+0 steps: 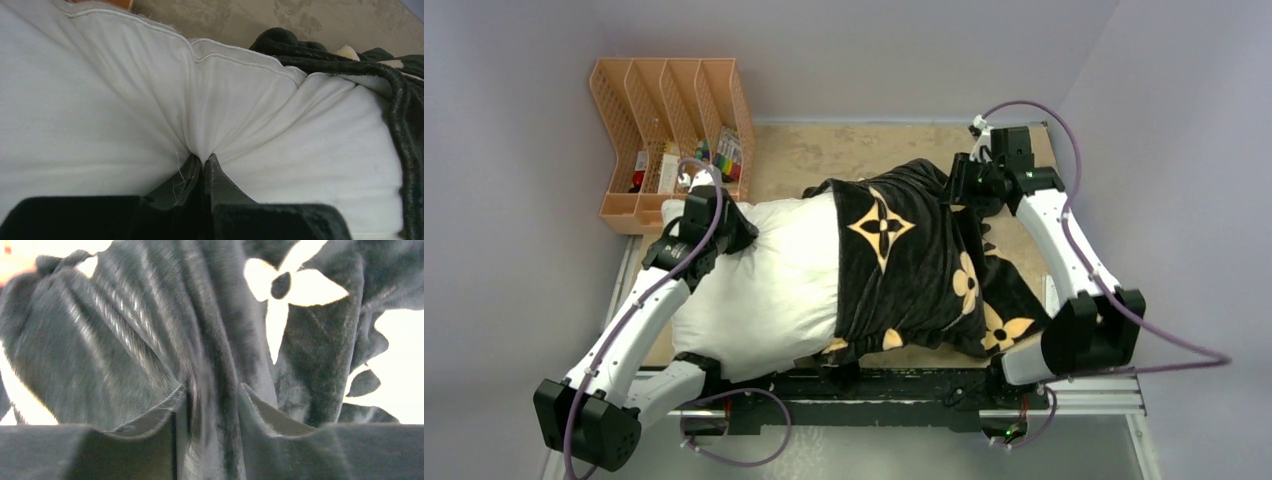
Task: Remove the pillowcase from the pillow
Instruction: Remove the pillow from the pillowcase.
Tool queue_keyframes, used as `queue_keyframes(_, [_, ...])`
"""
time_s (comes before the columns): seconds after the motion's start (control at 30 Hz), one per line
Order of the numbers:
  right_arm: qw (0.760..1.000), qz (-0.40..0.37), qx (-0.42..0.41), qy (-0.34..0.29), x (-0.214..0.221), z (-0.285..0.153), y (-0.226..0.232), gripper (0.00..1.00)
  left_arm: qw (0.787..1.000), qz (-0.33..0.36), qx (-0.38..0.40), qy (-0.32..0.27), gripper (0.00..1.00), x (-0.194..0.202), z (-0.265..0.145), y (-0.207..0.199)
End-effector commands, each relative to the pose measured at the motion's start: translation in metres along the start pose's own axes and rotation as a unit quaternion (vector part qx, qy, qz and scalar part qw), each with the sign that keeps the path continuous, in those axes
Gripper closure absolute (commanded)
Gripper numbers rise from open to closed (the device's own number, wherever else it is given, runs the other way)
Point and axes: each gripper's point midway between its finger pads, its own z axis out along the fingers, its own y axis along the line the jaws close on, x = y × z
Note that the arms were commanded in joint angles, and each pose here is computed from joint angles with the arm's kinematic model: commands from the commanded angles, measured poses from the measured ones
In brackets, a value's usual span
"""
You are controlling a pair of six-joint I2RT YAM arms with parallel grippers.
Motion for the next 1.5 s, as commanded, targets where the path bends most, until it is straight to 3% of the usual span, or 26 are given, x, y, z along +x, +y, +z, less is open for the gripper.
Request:
queue_keyframes(0.0, [0.990,-0.086,-0.048,-0.097,-0.010,-0.046,0.038,0.46,0.993,0.047,-0.103,0.014,1.00,-0.003,-0.003,0.045])
queue_keyframes(0.07, [0.989,-0.092,-0.066,-0.097,0.007,-0.055,0.042,0.39,0.994,0.046,-0.094,0.012,1.00,-0.010,0.002,0.037])
queue_keyframes(0.17, [0.977,-0.095,-0.169,-0.091,0.040,-0.074,0.086,0.32,0.996,0.040,-0.079,0.005,1.00,-0.023,0.010,0.024])
queue_keyframes(0.23, [0.971,-0.113,-0.196,-0.075,0.070,-0.080,0.111,0.29,0.997,0.039,-0.072,0.000,1.00,-0.032,0.014,0.017])
queue_keyframes(0.43, [0.970,-0.144,-0.187,0.051,0.181,-0.072,0.146,0.27,0.999,0.037,-0.031,0.001,0.99,-0.054,0.021,-0.008])
queue_keyframes(0.53, [0.974,-0.161,-0.145,0.059,0.213,-0.052,0.157,0.27,0.999,0.053,-0.011,0.009,0.80,-0.053,0.018,-0.015])
queue_keyframes(0.67, [0.989,-0.138,-0.057,0.020,0.192,-0.006,0.164,0.44,0.997,0.075,0.015,0.009,0.51,-0.050,-0.002,-0.019])
queue_keyframes(0.7, [0.988,-0.142,-0.055,0.005,0.183,0.001,0.173,0.52,0.997,0.081,0.019,0.008,0.46,-0.051,-0.011,-0.019])
queue_keyframes(0.77, [0.989,-0.139,-0.047,-0.031,0.160,0.007,0.188,0.78,0.995,0.096,0.034,0.008,0.37,-0.051,-0.029,-0.022])
queue_keyframes(0.83, [0.989,-0.121,-0.042,-0.069,0.136,0.002,0.200,0.92,0.993,0.105,0.058,0.016,0.32,-0.046,-0.049,-0.026])
queue_keyframes(0.93, [0.988,-0.106,-0.044,-0.104,0.117,-0.003,0.207,0.95,0.987,0.105,0.113,0.034,0.28,-0.030,-0.078,-0.037])
queue_keyframes(1.07, [0.981,-0.139,-0.071,-0.118,0.110,-0.006,0.219,0.95,0.972,0.095,0.192,0.102,0.25,0.009,-0.103,-0.052])
queue_keyframes(1.3, [0.976,-0.172,-0.063,-0.117,0.104,-0.008,0.221,0.92,0.969,0.097,0.188,0.124,0.21,0.058,-0.093,-0.061])
queue_keyframes(1.47, [0.979,-0.151,-0.077,-0.114,0.110,-0.016,0.217,0.86,0.966,0.149,0.164,0.133,0.20,0.090,-0.089,-0.085])
